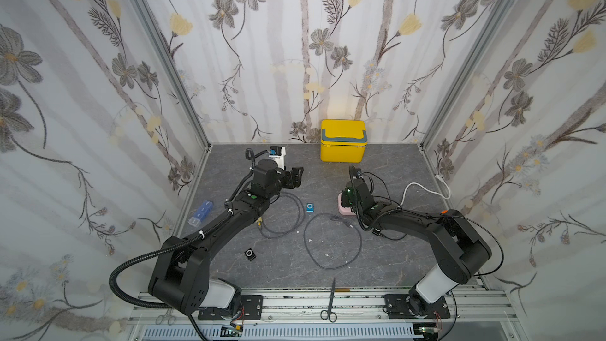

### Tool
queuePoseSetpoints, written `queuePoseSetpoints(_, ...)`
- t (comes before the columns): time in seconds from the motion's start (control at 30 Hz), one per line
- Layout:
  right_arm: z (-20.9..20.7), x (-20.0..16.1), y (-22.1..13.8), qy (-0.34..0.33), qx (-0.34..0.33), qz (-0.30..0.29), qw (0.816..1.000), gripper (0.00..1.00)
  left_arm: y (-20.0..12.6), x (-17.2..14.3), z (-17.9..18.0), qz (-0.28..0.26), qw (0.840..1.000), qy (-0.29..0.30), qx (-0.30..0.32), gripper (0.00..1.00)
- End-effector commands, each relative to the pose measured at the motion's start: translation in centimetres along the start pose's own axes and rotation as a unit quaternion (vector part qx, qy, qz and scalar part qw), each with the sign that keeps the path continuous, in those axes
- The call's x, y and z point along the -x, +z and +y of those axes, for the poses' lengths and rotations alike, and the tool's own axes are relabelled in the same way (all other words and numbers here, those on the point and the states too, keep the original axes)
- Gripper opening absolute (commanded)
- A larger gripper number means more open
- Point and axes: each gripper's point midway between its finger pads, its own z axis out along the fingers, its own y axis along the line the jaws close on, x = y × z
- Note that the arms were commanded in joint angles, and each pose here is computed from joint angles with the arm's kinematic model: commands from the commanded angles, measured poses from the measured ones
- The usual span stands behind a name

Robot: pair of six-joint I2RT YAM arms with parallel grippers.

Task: Charge mp3
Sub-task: Insert the plug into the socket.

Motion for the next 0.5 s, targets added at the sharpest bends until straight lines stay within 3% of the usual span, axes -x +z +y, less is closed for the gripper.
queuePoseSetpoints(0.0, -0.09, 0.35, 0.14, 0.009, -0.006, -0.013, 1.0, 0.0, -0.03, 0.81, -0.37, -0.012, 1.0, 0.006, -0.006, 0.79)
queuePoseSetpoints(0.47, -0.31, 1.01, -0.24, 0.02, -0.006, -0.036, 0.999, 0.0, 0.26, 0.47, -0.53, -0.007, 1.0, 0.006, -0.012, 0.79)
